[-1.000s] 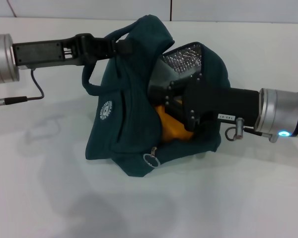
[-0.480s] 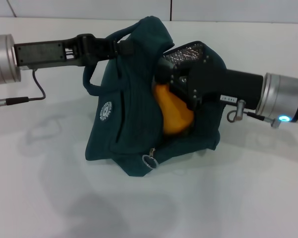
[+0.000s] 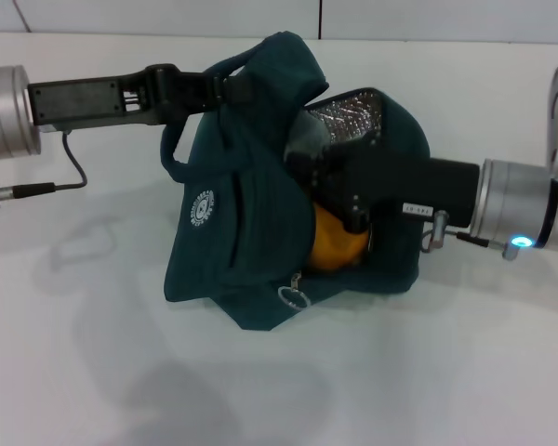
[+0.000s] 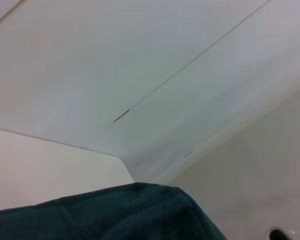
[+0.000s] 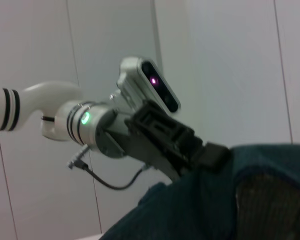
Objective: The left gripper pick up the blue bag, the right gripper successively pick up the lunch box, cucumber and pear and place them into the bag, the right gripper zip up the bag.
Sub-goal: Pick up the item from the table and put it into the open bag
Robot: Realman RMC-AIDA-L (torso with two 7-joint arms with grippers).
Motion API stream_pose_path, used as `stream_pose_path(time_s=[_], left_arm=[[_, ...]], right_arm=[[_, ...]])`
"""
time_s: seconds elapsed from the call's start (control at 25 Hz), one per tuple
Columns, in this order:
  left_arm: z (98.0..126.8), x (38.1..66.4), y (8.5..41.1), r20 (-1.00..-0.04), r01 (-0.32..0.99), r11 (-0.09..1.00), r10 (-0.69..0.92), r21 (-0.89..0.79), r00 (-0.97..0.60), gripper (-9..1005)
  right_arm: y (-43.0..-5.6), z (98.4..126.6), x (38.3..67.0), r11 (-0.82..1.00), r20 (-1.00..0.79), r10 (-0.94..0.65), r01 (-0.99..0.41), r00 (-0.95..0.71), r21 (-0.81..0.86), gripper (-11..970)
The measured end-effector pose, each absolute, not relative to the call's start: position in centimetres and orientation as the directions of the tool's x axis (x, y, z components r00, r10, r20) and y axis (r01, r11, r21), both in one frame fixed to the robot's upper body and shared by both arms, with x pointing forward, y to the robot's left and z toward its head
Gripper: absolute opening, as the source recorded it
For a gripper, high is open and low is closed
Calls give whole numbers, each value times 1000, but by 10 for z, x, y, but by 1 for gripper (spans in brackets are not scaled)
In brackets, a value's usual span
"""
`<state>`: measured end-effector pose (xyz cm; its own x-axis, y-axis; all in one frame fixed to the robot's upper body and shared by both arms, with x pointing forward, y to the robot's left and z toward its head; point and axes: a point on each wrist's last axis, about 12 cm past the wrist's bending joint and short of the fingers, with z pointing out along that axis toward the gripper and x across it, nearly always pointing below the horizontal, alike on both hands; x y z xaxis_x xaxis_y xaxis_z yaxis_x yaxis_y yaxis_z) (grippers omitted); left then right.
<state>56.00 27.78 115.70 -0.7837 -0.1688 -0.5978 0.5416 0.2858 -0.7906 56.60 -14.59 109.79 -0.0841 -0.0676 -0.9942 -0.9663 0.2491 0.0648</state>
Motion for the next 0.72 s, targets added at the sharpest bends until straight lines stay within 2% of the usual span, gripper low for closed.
stream_pose_path(time_s=[0.16,0.52,0.72], left_arm=[[1157,560,278,-599,542,287,-168,-790,-783,56],[1158,560,276,-600,546,280,-163,-789,-783,56],[1157,559,277,-598,544,281,-164,-791,-785,56]], right_arm=[[-145,1096,568,262,-988,-84,-960,-127,101,84],[-137,1112,584,317,-990,-46,-942,-134,112,89],[-132,1105,579,285,-983,-87,-950,-160,129,92]])
